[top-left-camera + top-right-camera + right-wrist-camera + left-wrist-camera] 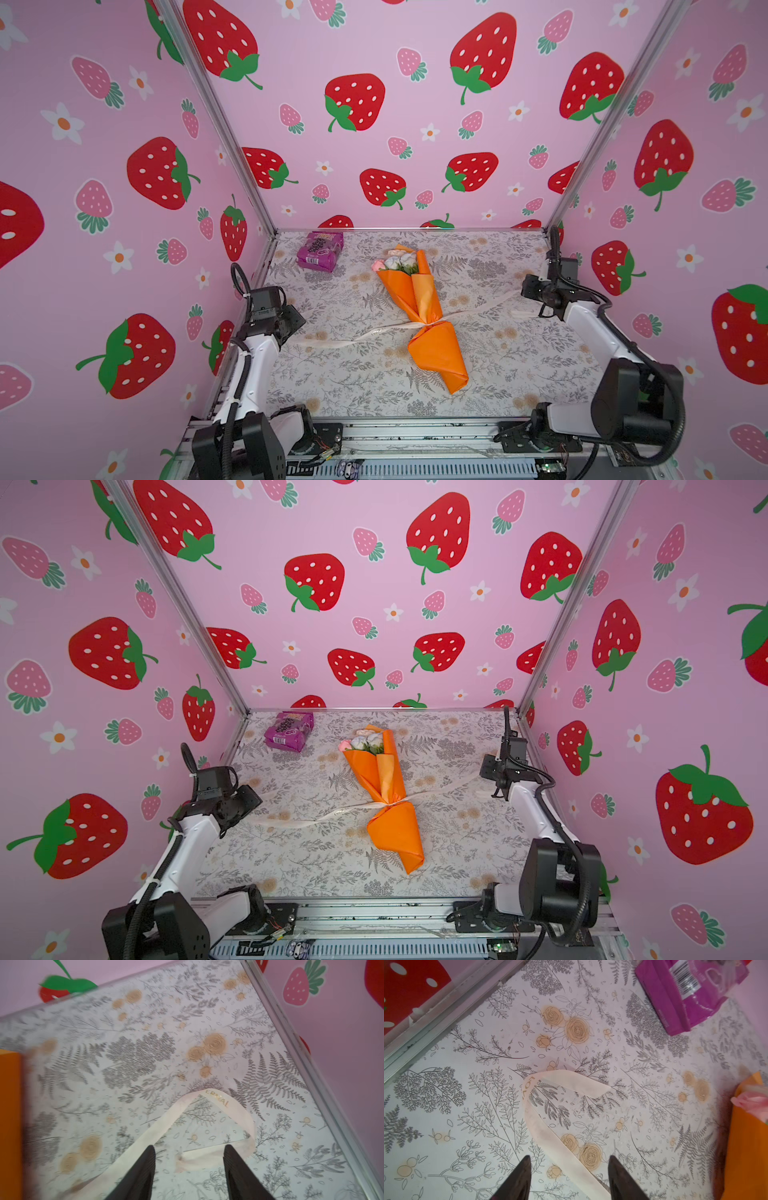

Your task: Tie the bouquet of fake flowers

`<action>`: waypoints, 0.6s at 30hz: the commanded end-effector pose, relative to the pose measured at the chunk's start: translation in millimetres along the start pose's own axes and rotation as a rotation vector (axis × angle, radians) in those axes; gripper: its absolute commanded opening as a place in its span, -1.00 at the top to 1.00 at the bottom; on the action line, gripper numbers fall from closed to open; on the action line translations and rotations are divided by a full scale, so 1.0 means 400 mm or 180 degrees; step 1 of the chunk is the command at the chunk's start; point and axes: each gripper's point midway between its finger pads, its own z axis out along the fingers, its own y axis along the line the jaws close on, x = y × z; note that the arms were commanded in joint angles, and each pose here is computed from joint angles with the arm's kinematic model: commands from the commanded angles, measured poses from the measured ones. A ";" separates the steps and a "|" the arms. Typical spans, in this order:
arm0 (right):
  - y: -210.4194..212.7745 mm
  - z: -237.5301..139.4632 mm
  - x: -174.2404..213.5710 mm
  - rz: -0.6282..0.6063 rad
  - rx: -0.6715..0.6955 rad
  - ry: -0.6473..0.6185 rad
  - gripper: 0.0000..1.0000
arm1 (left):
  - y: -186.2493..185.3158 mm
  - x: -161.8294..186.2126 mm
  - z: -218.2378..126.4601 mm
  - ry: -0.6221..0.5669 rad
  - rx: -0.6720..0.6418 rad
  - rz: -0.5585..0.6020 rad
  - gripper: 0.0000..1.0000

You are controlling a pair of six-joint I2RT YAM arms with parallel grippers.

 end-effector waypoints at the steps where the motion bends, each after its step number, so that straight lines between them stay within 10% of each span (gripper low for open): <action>1: 0.176 -0.069 0.059 -0.0158 -0.1130 0.0150 -0.09 | -0.053 0.029 -0.034 0.0170 0.0339 0.0001 -0.23; 8: 0.411 -0.132 0.296 -0.0128 -0.2426 0.1092 -0.02 | -0.386 0.262 -0.125 0.0892 0.2148 0.0526 -0.01; 18: 0.493 -0.140 0.524 -0.0192 -0.2738 0.1931 -0.29 | -0.557 0.601 -0.151 0.1571 0.2624 0.1202 -0.04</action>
